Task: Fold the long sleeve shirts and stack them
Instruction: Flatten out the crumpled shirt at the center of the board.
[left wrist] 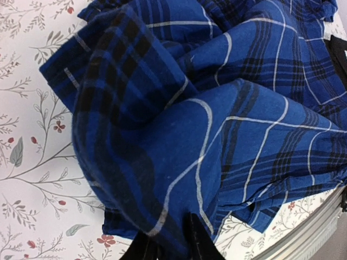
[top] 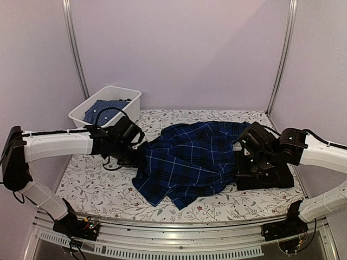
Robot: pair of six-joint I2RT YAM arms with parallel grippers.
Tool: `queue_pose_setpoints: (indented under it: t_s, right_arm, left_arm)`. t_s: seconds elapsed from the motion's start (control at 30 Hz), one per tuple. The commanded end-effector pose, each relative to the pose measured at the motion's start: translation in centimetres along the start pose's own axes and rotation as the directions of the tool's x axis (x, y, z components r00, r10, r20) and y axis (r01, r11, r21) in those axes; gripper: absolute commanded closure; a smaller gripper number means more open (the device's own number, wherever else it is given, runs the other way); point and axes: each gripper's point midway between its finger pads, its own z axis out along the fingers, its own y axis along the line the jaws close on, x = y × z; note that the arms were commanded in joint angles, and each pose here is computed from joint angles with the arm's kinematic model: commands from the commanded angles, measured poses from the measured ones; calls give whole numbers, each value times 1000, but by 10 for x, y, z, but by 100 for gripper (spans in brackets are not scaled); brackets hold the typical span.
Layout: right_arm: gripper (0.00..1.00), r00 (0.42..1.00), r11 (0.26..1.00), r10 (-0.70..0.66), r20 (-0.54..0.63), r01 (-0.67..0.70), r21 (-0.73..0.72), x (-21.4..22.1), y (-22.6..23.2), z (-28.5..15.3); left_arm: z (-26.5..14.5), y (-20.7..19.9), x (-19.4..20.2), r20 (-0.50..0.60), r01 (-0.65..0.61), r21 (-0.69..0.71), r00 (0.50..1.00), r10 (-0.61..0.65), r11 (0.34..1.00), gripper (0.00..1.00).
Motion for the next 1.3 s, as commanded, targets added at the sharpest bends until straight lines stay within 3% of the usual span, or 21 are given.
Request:
queue_pose_setpoints:
  t_s: [0.0,0.03,0.13,0.4,0.5,0.57,0.7,0.77,0.83,0.93,1.0,1.1,1.27]
  right_arm:
    - [100,999,1000,4,46,-4,-11,-19,5,-9]
    - [100,999,1000,3,55,-2,-4,-23,4,-11]
    - [100,996,1000,12,84,-14,24,-39,-6,-20]
    - [100,975,993,42,219,-65,98,-100,-45,-75]
    - [100,968,989,33,249,-68,134,-113,-56,-94]
    - [100,967,988,24,252,-61,139,-115,-57,-101]
    - [100,983,992,15,183,-38,119,-99,-55,-85]
    - [100,990,995,13,137,-27,100,-84,-54,-67]
    - [100,997,997,13,81,-20,81,-66,-54,-49]
    - [100,1000,999,14,7,-14,47,-42,-53,-27]
    - [100,1000,999,13,-27,-12,34,-28,-54,-15]
    - [100,999,1000,-5,-49,5,-6,-16,-46,-5]
    - [98,997,999,-43,-71,41,-25,-5,-33,8]
  left_arm:
    - [-18,-31,-5,-29,-25,92,999,28,995,93]
    - [-29,-48,-13,-17,-35,135,999,37,990,100]
    - [-61,-105,-24,-1,-84,264,996,87,961,100]
    - [-162,-264,-21,60,-180,612,982,181,770,100]
    - [-189,-301,-4,83,-204,711,975,207,673,100]
    - [-187,-308,9,73,-202,724,973,218,659,100]
    - [-134,-283,47,-25,-166,660,970,243,732,100]
    - [-92,-257,75,-100,-145,594,963,252,792,93]
    - [-63,-234,94,-150,-148,527,953,263,837,78]
    - [-48,-203,94,-132,-157,435,963,236,887,42]
    - [-50,-175,71,-61,-114,347,988,143,931,31]
    - [-53,-119,41,23,6,248,1000,-12,969,31]
    - [-38,-25,11,113,167,129,977,-182,977,37]
